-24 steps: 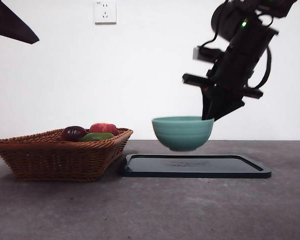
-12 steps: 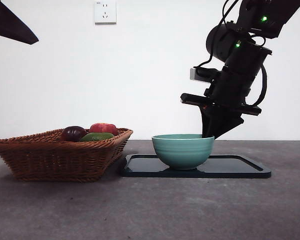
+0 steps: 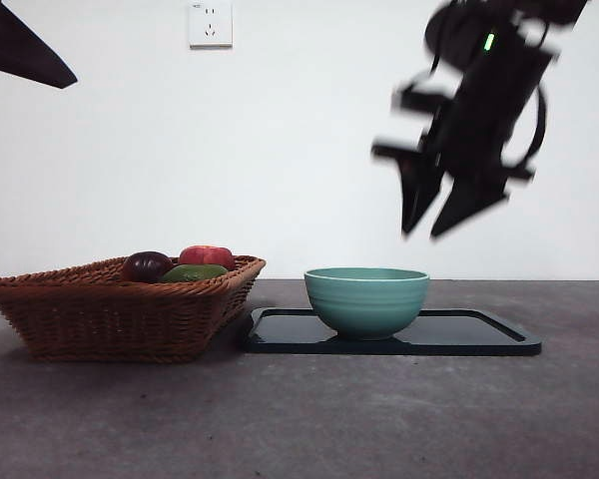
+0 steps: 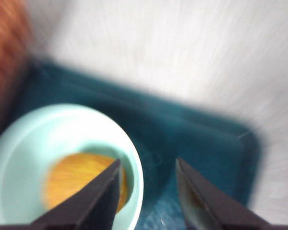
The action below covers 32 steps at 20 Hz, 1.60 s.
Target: Pick up the wifruite, put it on the bowl, pick up the plate, put it on desk
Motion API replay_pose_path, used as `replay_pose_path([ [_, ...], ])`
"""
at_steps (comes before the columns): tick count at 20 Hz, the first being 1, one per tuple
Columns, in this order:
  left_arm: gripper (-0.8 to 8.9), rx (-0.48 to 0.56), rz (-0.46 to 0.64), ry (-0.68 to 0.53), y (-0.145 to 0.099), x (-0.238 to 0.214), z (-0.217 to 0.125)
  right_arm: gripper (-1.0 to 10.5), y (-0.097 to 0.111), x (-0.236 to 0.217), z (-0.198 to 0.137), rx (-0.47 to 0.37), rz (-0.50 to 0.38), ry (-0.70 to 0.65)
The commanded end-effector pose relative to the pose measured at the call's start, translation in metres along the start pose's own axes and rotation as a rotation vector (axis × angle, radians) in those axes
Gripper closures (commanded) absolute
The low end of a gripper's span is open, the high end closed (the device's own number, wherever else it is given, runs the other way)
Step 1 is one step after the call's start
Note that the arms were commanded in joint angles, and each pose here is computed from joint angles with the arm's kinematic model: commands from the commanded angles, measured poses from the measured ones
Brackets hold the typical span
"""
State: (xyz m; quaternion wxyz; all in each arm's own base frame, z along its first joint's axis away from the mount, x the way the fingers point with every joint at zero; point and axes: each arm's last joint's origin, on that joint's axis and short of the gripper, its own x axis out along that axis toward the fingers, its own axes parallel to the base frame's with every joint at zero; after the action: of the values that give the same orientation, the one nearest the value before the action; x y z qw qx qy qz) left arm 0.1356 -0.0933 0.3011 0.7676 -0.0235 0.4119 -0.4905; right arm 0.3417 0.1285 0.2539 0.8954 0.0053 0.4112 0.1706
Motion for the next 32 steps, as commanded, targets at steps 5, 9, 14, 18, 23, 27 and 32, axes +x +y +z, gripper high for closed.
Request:
replay_pose_path([
  [5, 4.71, 0.027, -0.010, -0.012, -0.002, -0.001, 0.003, 7.6, 0.015, -0.130, -0.002, -0.085, 0.100, -0.094],
  [9, 4.71, 0.034, -0.009, -0.021, -0.002, -0.001, 0.004, 7.6, 0.019, -0.183, -0.026, -0.095, 0.194, -0.091],
  [14, 4.71, 0.041, -0.009, -0.030, -0.002, -0.001, 0.005, 7.6, 0.024, -0.211, -0.073, -0.118, 0.266, -0.098],
  [18, 4.71, 0.041, -0.009, -0.030, -0.002, -0.001, 0.005, 7.6, 0.023, -0.213, -0.114, -0.124, 0.314, -0.081],
  [23, 4.71, 0.040, -0.009, -0.030, -0.002, -0.001, 0.005, 7.7, 0.021, -0.208, -0.145, -0.125, 0.395, -0.042],
  [27, 4.71, 0.040, -0.009, -0.030, -0.002, -0.001, 0.005, 7.7, 0.021, -0.208, -0.147, -0.125, 0.408, -0.042],
  [32, 4.71, 0.041, -0.009, -0.030, -0.002, -0.001, 0.005, 7.7, 0.021, -0.208, -0.147, -0.125, 0.407, -0.041],
])
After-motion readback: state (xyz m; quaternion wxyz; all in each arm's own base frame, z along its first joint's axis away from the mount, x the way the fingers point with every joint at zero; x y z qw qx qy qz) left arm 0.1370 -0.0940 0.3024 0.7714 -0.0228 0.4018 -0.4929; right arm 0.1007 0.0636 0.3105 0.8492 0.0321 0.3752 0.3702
